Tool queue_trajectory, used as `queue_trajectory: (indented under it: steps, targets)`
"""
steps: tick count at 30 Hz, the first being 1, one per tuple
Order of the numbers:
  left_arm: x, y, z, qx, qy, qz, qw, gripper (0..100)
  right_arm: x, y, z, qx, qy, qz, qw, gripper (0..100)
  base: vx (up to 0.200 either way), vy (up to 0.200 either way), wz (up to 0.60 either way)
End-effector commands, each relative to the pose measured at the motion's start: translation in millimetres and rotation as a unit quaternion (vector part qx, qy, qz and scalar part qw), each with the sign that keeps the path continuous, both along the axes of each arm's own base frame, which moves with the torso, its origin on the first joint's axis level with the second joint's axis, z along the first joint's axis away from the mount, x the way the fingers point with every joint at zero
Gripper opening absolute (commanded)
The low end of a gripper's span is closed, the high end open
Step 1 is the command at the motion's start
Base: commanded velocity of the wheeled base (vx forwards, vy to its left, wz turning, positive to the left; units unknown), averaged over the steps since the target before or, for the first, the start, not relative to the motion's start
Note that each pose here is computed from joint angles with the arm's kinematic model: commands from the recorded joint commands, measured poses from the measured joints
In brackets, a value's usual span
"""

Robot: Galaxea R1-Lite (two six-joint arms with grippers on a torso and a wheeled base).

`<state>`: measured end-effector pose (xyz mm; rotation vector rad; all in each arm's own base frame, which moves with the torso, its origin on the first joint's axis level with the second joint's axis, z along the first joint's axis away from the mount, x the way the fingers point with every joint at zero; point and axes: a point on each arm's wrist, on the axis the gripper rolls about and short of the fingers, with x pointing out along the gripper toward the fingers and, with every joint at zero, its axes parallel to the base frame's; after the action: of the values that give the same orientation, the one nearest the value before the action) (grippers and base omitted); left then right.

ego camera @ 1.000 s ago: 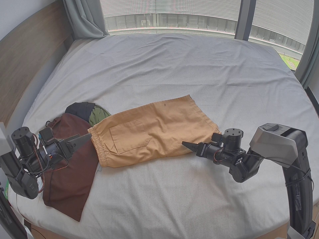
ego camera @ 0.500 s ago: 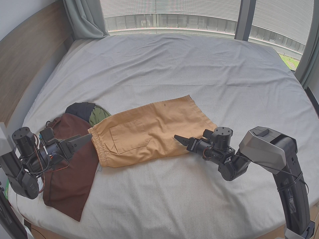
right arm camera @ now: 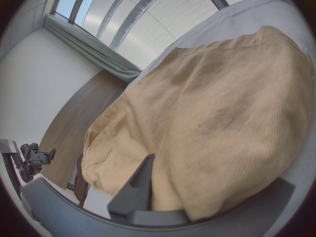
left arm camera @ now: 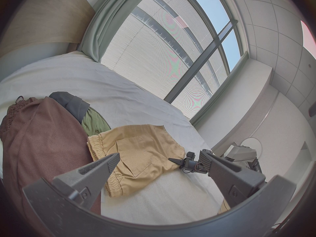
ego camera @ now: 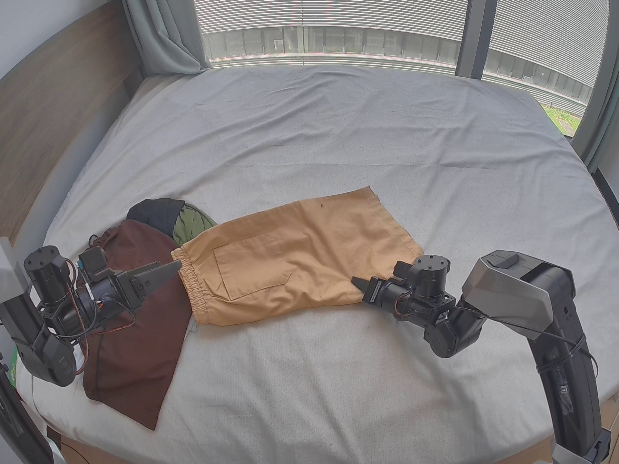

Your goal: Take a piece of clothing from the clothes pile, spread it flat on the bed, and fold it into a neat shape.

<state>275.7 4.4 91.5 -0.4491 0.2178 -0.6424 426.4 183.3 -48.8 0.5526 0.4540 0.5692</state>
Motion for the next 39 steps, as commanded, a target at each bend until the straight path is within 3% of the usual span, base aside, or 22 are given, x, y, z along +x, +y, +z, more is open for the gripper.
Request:
queue_trajectory:
  steps: [1, 19, 33, 39]
  targets:
    - [0.3, -1.1, -1.5, -0.001, 0.003, -0.006, 1.0, 100, -7.3, -3.0, 11.5, -0.002, 0.0, 0.0, 1.0, 0, 0.0, 0.0, 0.0]
    - [-1.2, -5.0, -2.7, -0.001, 0.007, -0.013, 0.9999, 100, -69.3, -28.4, 43.4, -0.033, 0.055, -0.018, 0.9978, 0, 0.0, 0.0, 0.0]
    - [-1.9, -5.2, -1.8, 0.001, 0.002, -0.029, 0.9996, 100, -158.0, -48.9, 56.8, -0.084, 0.131, -0.017, 0.9877, 0, 0.0, 0.0, 0.0]
    - [-0.8, -6.0, -0.7, 0.002, -0.002, -0.031, 0.9995, 100, -172.6, -50.1, 49.9, -0.091, 0.15, -0.009, 0.9844, 0, 0.0, 0.0, 0.0]
